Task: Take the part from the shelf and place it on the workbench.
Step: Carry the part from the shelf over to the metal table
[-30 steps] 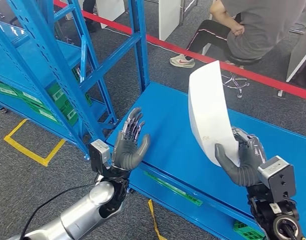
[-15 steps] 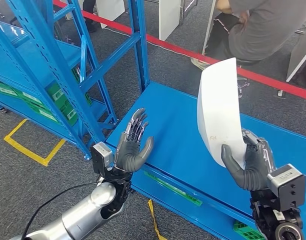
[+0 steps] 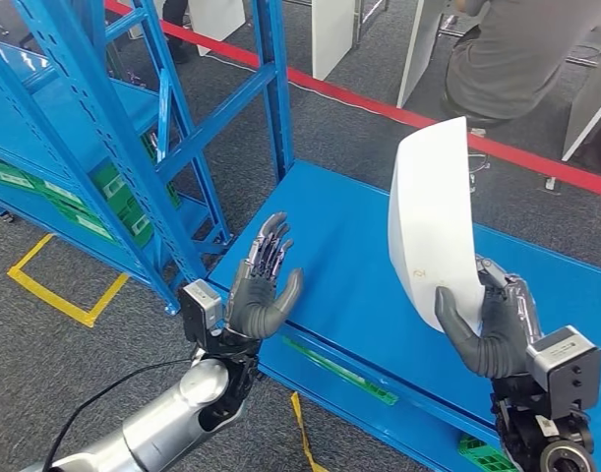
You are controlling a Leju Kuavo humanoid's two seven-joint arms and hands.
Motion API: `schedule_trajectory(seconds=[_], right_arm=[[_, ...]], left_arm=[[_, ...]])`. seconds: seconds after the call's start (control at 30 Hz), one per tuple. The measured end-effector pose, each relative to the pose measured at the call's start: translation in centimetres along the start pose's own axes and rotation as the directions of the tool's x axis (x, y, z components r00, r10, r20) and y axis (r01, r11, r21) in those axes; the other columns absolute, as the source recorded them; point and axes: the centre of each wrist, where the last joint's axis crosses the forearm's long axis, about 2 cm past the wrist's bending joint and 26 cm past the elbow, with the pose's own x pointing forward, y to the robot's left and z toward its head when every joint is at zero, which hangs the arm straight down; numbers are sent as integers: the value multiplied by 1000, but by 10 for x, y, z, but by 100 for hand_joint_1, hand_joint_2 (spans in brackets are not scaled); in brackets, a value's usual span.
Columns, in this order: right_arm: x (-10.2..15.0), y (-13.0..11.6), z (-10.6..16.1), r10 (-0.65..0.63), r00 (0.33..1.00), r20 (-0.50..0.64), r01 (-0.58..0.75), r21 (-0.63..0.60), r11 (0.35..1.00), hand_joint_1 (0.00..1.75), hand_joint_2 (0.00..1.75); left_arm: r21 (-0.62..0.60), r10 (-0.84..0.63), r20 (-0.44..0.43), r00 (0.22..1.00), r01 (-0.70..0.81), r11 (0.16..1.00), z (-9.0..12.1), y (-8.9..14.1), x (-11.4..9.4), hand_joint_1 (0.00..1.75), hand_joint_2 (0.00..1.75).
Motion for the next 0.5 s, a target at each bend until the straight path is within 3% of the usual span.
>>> schedule_trajectory(seconds=[0.5], right_arm=[[4, 4, 0, 47, 999, 21, -47, 28, 998, 175, 175]], left_arm=[[-5, -10, -1, 1000, 10, 1000, 2, 0, 0, 0, 175]])
